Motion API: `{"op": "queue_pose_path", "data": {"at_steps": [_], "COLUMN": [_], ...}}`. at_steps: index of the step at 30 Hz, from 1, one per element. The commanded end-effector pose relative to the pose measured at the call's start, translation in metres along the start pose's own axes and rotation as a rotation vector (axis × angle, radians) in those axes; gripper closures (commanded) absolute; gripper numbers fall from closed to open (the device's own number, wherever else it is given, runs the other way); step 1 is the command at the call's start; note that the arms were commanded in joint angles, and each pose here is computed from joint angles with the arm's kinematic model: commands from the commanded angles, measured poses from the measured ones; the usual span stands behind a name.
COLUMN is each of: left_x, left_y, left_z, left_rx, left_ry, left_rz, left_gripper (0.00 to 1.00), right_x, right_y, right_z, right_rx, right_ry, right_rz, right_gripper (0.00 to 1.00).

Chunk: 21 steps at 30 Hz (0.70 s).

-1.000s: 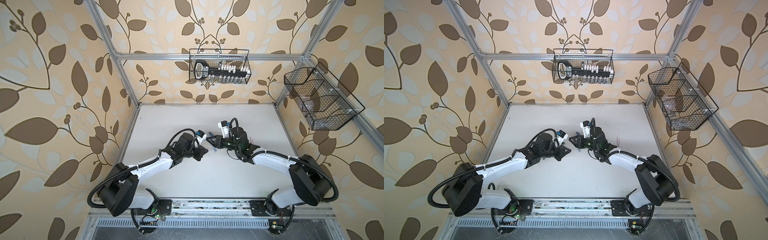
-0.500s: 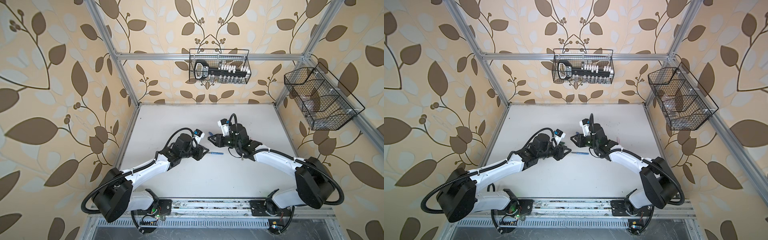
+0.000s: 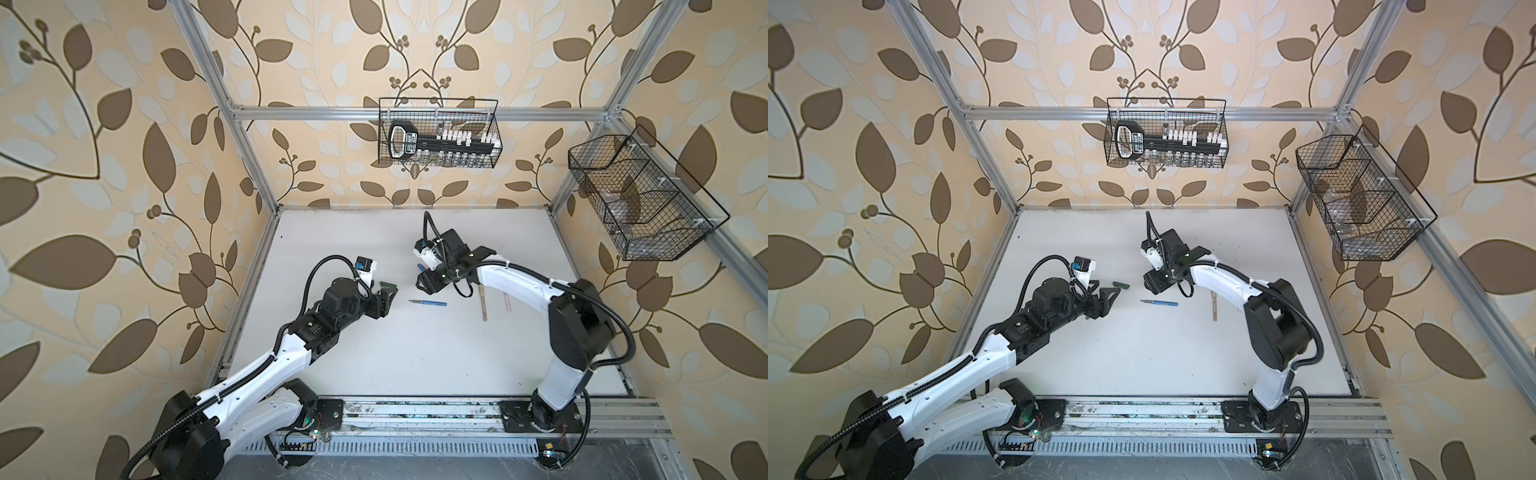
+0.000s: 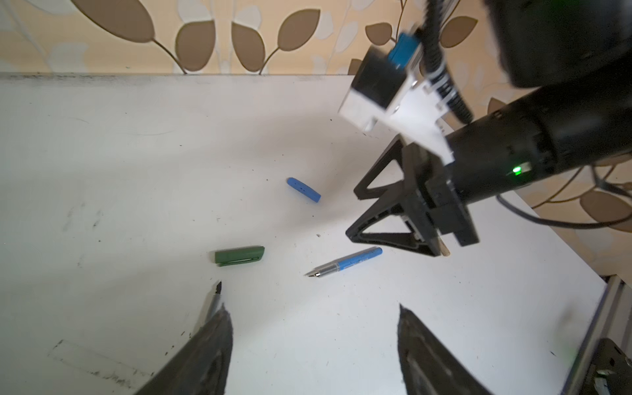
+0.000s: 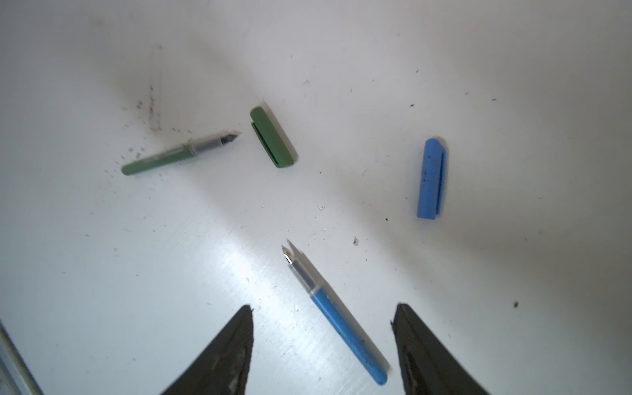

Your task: Insert the pens into the pen caps

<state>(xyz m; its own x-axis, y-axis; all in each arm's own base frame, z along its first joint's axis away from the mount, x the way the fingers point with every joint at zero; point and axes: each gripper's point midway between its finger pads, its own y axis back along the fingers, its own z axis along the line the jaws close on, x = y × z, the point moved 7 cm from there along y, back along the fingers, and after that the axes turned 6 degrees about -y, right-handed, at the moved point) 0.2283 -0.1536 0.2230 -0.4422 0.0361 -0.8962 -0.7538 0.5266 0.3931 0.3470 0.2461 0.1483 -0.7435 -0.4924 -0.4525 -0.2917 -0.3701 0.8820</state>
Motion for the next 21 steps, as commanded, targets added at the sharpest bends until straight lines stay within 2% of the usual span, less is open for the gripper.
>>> {"op": "queue_pose_path", "data": {"at_steps": [1,7,15,21], "left_x": [-0.007,-0.008,-0.010,-0.010], "left_y": [0.002,0.003,0.009,0.012], "left_z": [0.004,0.003,0.005,0.006], "left_rx": [-0.028,-0.026,-0.039,-0.051], "left_ry": [0.015,0.020,0.024,0.023], "left_rz": [-0.044,-0.046,-0.077,-0.084], "left_gripper": [0.20,0.14,0.06,0.05], "right_x": [0.002,0.010,0.022,0.028], "right_y": [-0.013,-0.042,-0.053,-0.063], "right_z": [0.005,0.012,0.015,0.015], "right_rx": [-0.009,0.002,0.069,0.112], "right_ry": [0.183,0.256,0.293,0.304], "right_rz": [0.150,0.301,0.354,0.381], "right_gripper": [0.35,0.36,0.39,0.43]}}
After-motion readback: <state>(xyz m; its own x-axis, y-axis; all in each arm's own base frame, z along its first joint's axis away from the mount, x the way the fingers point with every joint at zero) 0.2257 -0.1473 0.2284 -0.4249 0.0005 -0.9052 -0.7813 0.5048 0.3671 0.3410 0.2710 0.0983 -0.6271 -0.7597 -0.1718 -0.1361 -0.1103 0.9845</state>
